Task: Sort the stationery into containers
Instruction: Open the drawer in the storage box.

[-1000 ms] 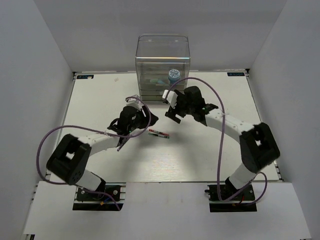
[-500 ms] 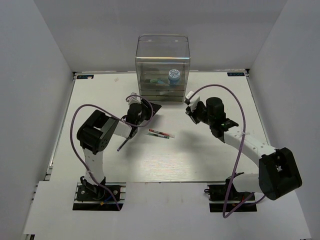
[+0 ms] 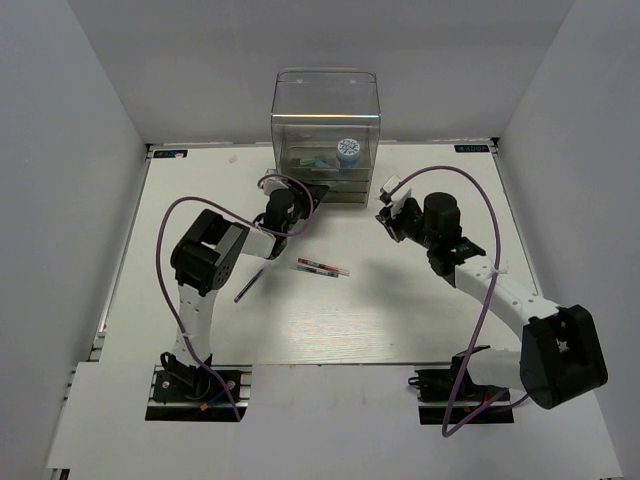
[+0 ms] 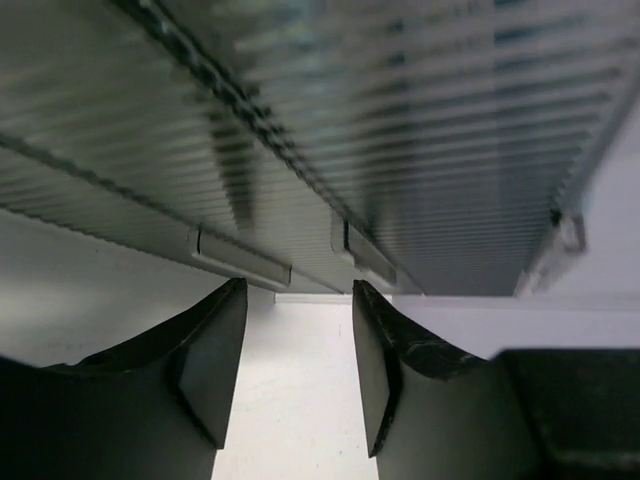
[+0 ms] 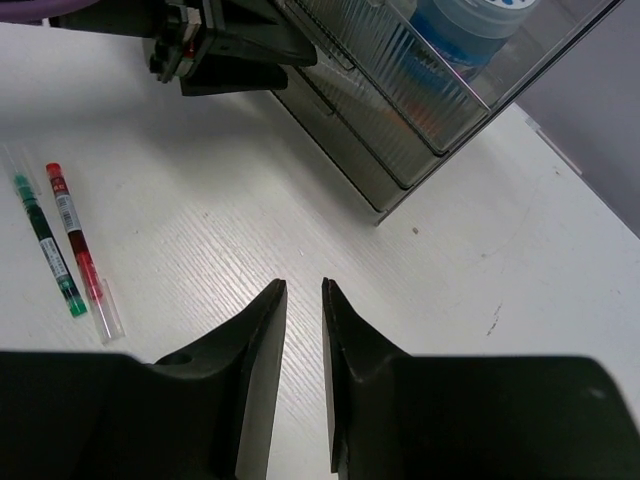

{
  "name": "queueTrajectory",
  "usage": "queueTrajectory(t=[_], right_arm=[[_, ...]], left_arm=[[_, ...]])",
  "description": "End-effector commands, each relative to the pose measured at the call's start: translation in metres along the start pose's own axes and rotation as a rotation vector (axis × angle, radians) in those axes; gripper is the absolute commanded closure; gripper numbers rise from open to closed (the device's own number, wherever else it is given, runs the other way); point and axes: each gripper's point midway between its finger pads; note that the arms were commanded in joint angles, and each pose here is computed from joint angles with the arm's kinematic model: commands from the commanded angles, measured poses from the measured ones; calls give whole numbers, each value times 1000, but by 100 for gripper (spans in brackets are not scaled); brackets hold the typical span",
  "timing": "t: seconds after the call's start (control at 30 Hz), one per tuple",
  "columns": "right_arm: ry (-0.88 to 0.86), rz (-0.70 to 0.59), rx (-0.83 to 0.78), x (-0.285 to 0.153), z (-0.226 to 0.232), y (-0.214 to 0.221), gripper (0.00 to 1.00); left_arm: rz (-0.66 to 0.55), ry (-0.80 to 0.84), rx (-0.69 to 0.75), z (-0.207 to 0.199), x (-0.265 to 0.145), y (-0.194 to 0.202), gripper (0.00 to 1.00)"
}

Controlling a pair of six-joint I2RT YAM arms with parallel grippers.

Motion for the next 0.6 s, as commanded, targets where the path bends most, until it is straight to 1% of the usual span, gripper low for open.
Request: queueTrajectory(t=[0.0, 0.03, 0.07, 0.13, 0.2, 0.33, 0.43, 0.57], right_arm=[[16, -75, -6, -6, -6, -20, 73], [15, -71, -1, -6, -5, -18, 73], [13, -74, -3, -6, -6, -19, 73], [9, -75, -3, -6, -5, -19, 73], [3, -77, -5, -6, -3, -19, 73], [7, -75, -2, -6, -4, -17, 73], [3, -74, -1, -6, -4, -17, 72], [-1, -72, 0, -6, -3, -14, 72]], left_arm=[[-14, -72, 0, 11, 12, -5, 45], [-13, -74, 1, 10, 13, -5, 45], [-19, -88, 2, 17, 14, -5, 46], [-21, -79, 1, 13, 16, -6, 47], [-34, -102, 1, 20, 18, -11, 50], [-55, -110, 2, 21, 23, -15, 51], [-66, -113, 3, 24, 29, -16, 57], [-79, -104, 2, 23, 34, -18, 60]])
Point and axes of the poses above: each gripper's point midway between its finger pads, its own x axis out along the fingers, its own z axis along the line the jaws close on, y = z × x, and after that the axes turned 3 degrees about -x, right-handed
